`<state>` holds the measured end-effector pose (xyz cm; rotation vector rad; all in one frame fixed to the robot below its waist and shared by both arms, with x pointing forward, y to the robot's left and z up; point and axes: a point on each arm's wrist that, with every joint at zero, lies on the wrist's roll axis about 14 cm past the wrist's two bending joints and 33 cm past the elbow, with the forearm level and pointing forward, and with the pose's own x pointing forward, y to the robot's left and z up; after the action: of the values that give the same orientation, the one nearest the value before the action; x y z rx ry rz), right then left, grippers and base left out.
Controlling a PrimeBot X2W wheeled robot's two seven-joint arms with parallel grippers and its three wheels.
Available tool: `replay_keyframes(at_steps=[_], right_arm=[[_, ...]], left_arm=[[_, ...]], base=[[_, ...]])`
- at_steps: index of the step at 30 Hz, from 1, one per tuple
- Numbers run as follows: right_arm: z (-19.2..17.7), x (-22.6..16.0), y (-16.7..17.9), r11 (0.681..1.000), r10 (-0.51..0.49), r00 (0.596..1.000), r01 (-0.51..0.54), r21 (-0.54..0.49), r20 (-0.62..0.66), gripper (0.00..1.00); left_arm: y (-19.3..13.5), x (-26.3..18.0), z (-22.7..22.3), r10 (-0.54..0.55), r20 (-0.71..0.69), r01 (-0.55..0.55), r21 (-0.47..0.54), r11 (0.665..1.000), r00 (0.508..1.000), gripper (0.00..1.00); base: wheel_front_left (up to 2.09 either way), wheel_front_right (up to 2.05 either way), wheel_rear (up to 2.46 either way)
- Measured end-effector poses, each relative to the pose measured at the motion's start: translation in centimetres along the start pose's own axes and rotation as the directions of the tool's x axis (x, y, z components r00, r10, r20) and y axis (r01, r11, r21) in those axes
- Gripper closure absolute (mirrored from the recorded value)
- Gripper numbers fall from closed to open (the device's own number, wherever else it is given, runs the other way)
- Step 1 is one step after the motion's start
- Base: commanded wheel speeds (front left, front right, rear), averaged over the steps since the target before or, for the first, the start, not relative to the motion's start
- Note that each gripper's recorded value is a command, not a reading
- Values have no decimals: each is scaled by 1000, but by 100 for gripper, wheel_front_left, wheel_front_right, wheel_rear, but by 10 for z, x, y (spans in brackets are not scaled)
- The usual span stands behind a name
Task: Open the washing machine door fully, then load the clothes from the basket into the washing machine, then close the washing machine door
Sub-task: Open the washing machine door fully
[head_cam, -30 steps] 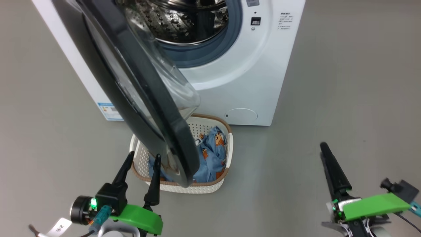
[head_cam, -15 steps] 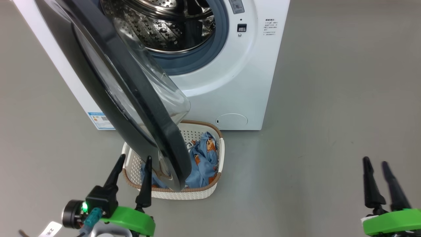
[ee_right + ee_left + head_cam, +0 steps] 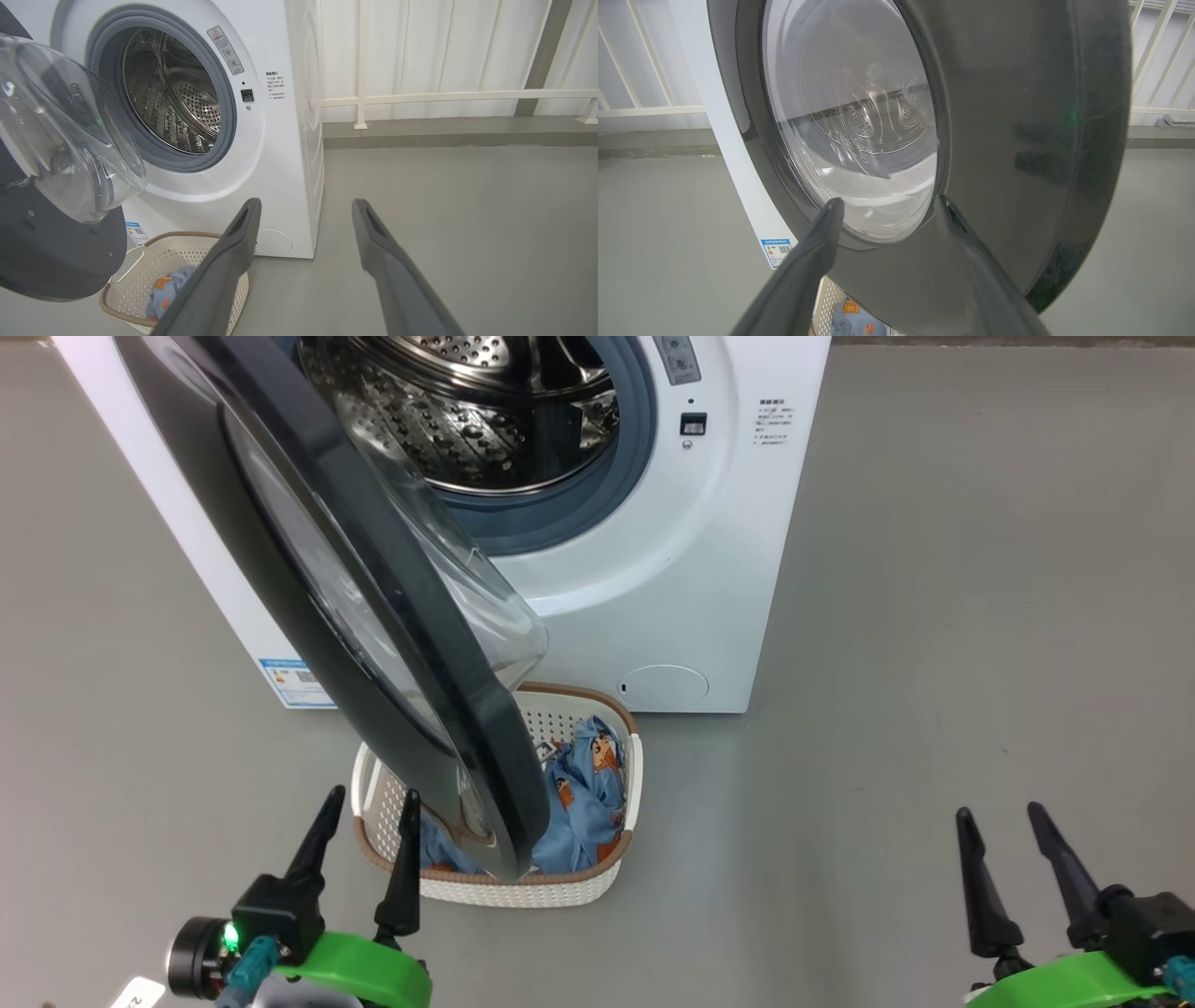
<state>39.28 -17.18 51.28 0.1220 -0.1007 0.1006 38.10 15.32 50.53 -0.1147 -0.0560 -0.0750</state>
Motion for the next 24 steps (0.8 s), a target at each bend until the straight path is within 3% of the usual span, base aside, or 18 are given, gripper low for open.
replay_keyframes(at_steps=[24], right_arm=[[-9, -7, 15, 999, 29, 999, -30, -29, -33, 0]], left_arm=[[-3, -7, -1, -4, -4, 4, -2, 1000, 1000, 0]], base=[[0, 0, 0]])
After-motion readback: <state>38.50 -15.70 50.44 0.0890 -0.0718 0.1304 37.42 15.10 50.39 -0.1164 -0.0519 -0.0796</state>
